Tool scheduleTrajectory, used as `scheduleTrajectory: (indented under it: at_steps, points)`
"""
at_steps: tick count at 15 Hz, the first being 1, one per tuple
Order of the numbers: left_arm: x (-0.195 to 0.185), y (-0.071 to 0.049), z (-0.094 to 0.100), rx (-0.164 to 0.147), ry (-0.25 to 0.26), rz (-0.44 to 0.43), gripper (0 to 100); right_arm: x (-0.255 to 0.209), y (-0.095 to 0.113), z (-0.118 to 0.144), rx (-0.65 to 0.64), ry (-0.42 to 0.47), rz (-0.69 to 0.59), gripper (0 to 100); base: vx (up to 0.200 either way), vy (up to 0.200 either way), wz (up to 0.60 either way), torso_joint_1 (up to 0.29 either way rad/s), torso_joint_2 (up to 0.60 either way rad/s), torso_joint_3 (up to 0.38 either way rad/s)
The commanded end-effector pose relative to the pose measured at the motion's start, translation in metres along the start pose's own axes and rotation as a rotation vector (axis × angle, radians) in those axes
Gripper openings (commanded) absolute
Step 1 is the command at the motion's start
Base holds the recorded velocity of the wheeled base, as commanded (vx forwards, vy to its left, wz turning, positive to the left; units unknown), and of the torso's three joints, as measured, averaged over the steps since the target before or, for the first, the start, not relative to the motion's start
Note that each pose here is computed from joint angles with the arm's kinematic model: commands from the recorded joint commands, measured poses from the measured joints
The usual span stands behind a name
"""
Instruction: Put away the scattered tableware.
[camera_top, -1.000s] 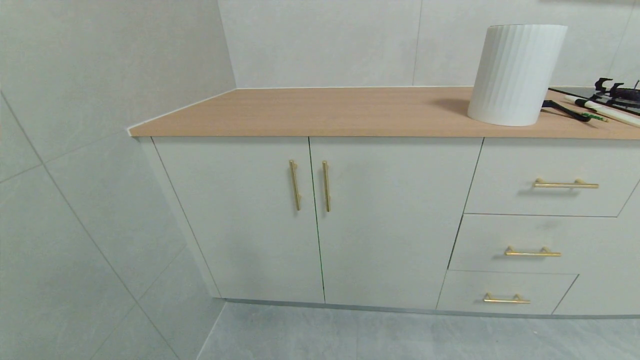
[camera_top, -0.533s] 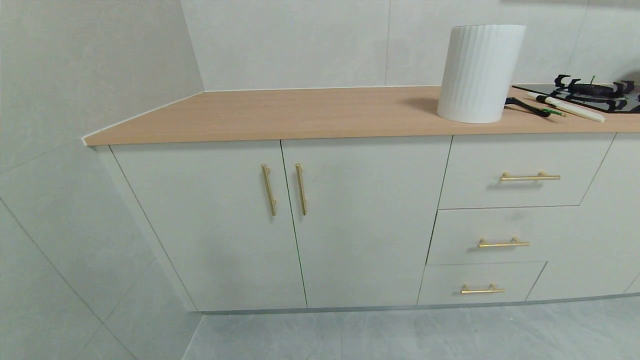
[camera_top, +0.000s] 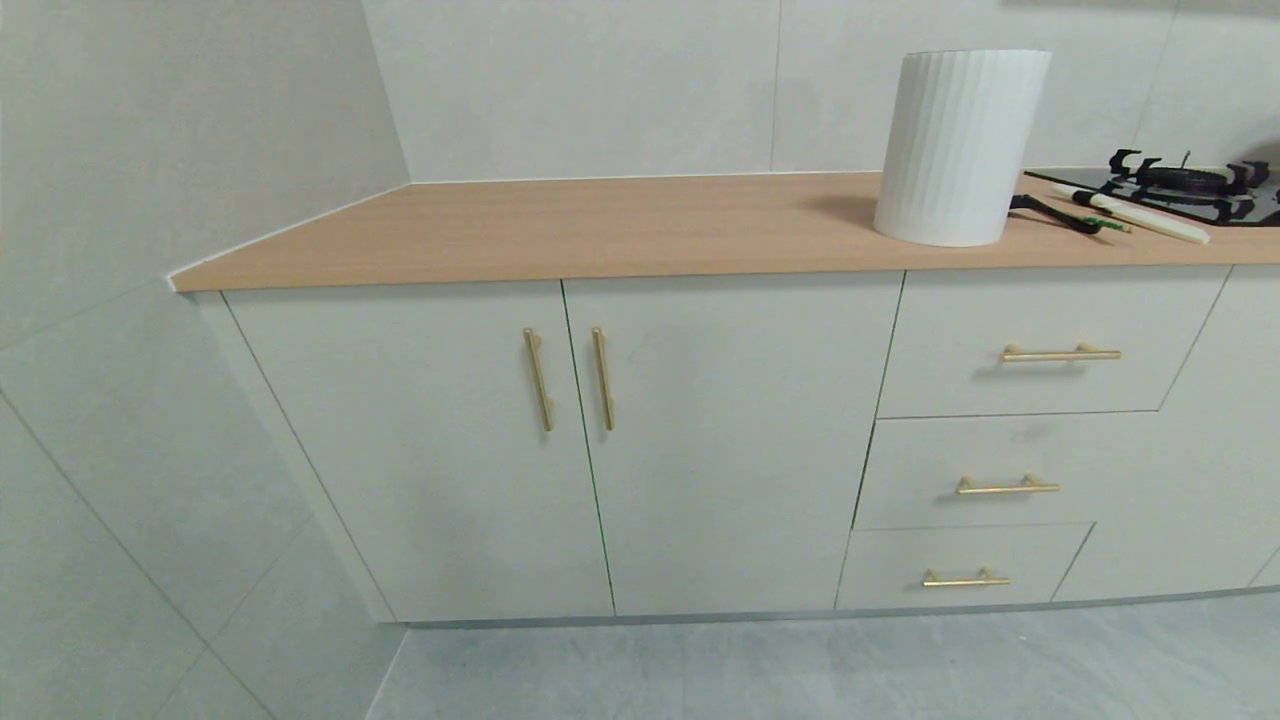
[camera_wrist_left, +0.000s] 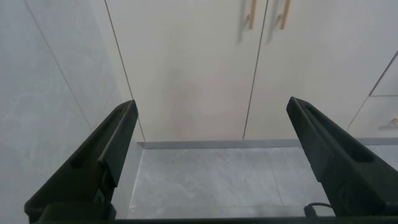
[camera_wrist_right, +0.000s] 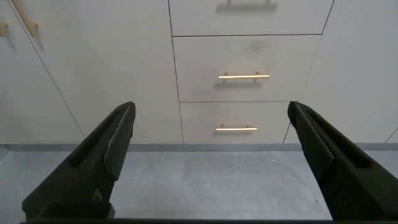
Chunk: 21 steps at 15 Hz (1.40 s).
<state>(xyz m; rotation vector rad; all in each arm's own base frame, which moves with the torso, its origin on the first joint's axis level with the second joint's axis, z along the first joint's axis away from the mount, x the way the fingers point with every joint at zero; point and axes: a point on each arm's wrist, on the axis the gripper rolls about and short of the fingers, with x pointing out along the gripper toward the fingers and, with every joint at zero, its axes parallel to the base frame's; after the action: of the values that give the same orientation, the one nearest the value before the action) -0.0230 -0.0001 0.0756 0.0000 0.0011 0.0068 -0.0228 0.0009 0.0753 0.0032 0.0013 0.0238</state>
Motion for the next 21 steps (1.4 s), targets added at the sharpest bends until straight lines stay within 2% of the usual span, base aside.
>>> scheduleTrajectory:
  at_steps: [1, 15, 21]
  points:
    - [0.0000, 0.0000, 0.0000, 0.000, 0.000, 0.001, 100, 0.0001, 0.0000, 0.0000, 0.000, 0.002, 0.001, 100, 0.000, -0.200, 0.00, -0.007, 0.00, 0.007]
    - [0.0000, 0.0000, 0.0000, 0.000, 0.000, 0.001, 100, 0.0001, -0.0001, 0.0000, 0.000, 0.002, -0.002, 100, 0.000, -0.200, 0.00, 0.003, 0.00, 0.002]
    - [0.0000, 0.0000, 0.0000, 0.000, 0.000, 0.001, 100, 0.0001, 0.0000, 0.0000, 0.000, 0.002, 0.001, 100, 0.000, 0.000, 0.00, 0.000, 0.00, 0.000]
